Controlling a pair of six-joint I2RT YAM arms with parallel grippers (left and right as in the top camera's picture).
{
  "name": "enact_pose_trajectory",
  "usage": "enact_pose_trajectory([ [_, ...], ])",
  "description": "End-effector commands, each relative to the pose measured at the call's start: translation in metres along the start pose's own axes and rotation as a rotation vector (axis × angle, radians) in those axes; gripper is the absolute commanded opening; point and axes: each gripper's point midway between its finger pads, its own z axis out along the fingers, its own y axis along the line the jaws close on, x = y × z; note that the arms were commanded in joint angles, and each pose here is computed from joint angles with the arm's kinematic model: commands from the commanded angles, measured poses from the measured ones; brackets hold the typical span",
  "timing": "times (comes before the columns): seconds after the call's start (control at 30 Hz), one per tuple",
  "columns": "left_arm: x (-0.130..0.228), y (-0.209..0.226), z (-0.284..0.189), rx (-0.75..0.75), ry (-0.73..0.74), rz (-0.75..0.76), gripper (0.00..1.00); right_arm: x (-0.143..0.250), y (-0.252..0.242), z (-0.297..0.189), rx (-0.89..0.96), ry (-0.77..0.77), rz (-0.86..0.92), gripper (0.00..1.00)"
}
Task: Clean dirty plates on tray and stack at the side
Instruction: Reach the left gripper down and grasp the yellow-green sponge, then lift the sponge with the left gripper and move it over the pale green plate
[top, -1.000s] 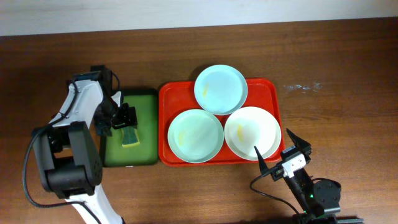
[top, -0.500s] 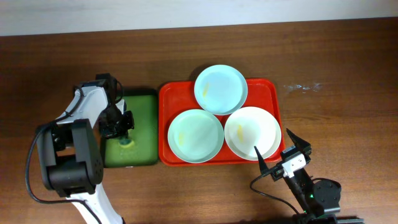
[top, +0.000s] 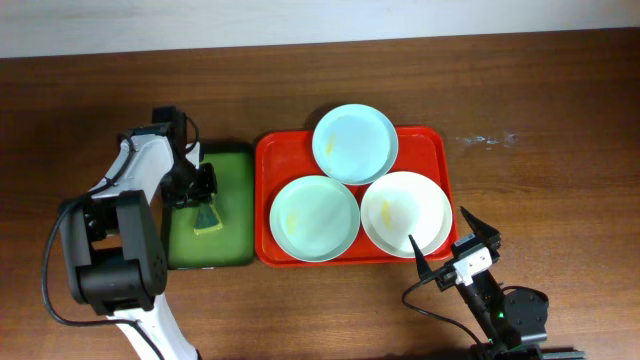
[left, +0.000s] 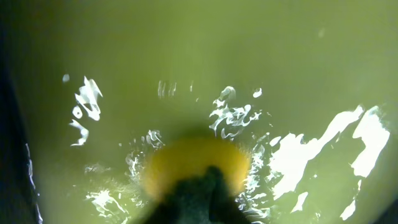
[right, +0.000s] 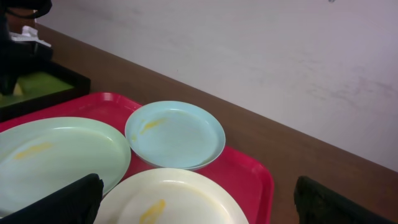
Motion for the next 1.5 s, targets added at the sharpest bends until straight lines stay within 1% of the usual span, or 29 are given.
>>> enact_pose_trajectory([
  [0.0,0.024,0.002,0.001,-0.001,0.107,-0.007,0.99,0.003,0.000,0.000,-0.001,0.006,0.010,0.98],
  [0.03,0.031,0.002,0.001,-0.005,0.133,-0.007,0.99,0.003,0.000,0.000,-0.001,0.006,0.010,0.98],
  [0.07,0.034,0.002,0.000,-0.006,0.148,-0.009,0.96,0.003,0.000,0.000,-0.001,0.006,0.010,0.98],
  [0.1,0.035,0.002,0.000,-0.007,0.151,-0.009,0.73,0.003,0.000,0.000,-0.001,0.006,0.010,0.98],
  [0.17,0.036,0.002,0.000,-0.008,0.153,-0.008,0.19,0.003,0.000,0.000,-0.001,0.006,0.010,0.98],
  [0.2,0.035,0.001,0.000,-0.008,0.148,-0.006,0.01,0.003,0.000,0.000,-0.001,0.006,0.010,0.98],
  [0.23,0.032,0.001,0.001,-0.007,0.139,-0.005,0.04,0.003,0.000,0.000,-0.001,0.006,0.010,0.99],
  [0.27,0.029,0.001,0.001,-0.005,0.125,-0.004,0.73,0.003,0.000,0.000,-0.001,0.006,0.010,0.98],
  [0.3,0.025,0.000,0.002,-0.003,0.109,-0.002,0.99,0.003,0.000,0.000,-0.001,0.006,0.010,0.99],
  [0.33,0.021,0.000,0.002,-0.001,0.094,-0.001,0.99,0.003,0.000,0.000,-0.001,0.006,0.010,0.98],
  [0.37,0.021,0.000,0.002,-0.001,0.092,0.000,0.93,0.003,0.000,0.000,-0.001,0.006,0.010,0.99],
  [0.47,0.009,0.003,-0.010,0.004,0.066,-0.015,0.21,0.003,0.000,0.000,-0.001,0.006,0.010,0.98],
  [0.5,0.002,0.003,-0.021,0.005,0.052,-0.017,0.07,0.003,0.000,0.000,-0.001,0.006,0.010,0.98],
  [0.53,-0.003,0.002,-0.030,0.007,0.039,-0.016,0.00,0.003,0.000,0.000,-0.001,0.006,0.010,0.98],
  [0.67,-0.017,-0.006,-0.106,0.010,0.015,-0.015,0.00,0.003,0.000,0.000,-0.001,0.006,0.010,0.98],
  [0.73,-0.005,-0.006,-0.117,0.005,0.057,-0.017,0.00,0.003,0.000,0.000,-0.001,0.006,0.010,0.98],
  [0.8,0.005,-0.004,-0.091,0.000,0.101,-0.017,0.00,0.003,0.000,0.000,-0.001,0.006,0.010,0.98],
  [0.87,0.023,-0.003,-0.039,0.003,0.148,-0.012,0.00,0.003,0.000,0.000,-0.001,0.006,0.010,0.98],
  [0.93,0.032,-0.009,-0.032,0.043,0.178,-0.017,0.00,0.003,0.000,0.000,-0.001,0.005,0.010,0.98],
  [1.0,0.024,-0.012,-0.065,0.046,0.149,-0.014,0.00,0.003,0.000,0.000,-0.001,0.005,0.010,0.98],
  [1.03,0.017,-0.016,-0.099,0.052,0.101,-0.009,0.00,0.003,0.000,0.000,-0.001,0.006,0.010,0.98],
  [1.1,0.019,-0.029,-0.138,0.062,0.003,0.030,0.00,0.003,0.000,0.000,-0.001,0.006,0.010,0.98],
  [1.17,0.029,-0.046,-0.121,0.052,0.013,0.089,0.00,0.003,0.000,0.000,-0.001,0.006,0.010,0.98],
  [1.23,0.041,-0.056,-0.056,0.039,0.031,0.143,0.00,0.003,0.000,0.000,-0.001,0.006,0.010,0.98],
  [1.27,0.047,-0.053,-0.037,0.036,0.037,0.142,0.00,0.003,0.000,0.000,-0.001,0.006,0.010,0.98],
  [1.3,0.047,-0.050,-0.038,0.036,0.038,0.133,0.00,0.003,0.000,0.000,-0.001,0.005,0.010,0.98],
  [1.37,0.037,-0.044,-0.066,0.044,0.002,0.108,0.00,0.003,0.000,0.000,-0.001,0.006,0.010,0.98],
  [1.4,0.030,-0.045,-0.105,0.057,-0.071,0.103,0.00,0.003,0.000,0.000,-0.001,0.006,0.010,0.98],
  [1.47,0.034,-0.056,-0.147,0.103,-0.172,0.127,0.00,0.003,0.000,0.000,-0.001,0.006,0.010,0.98],
])
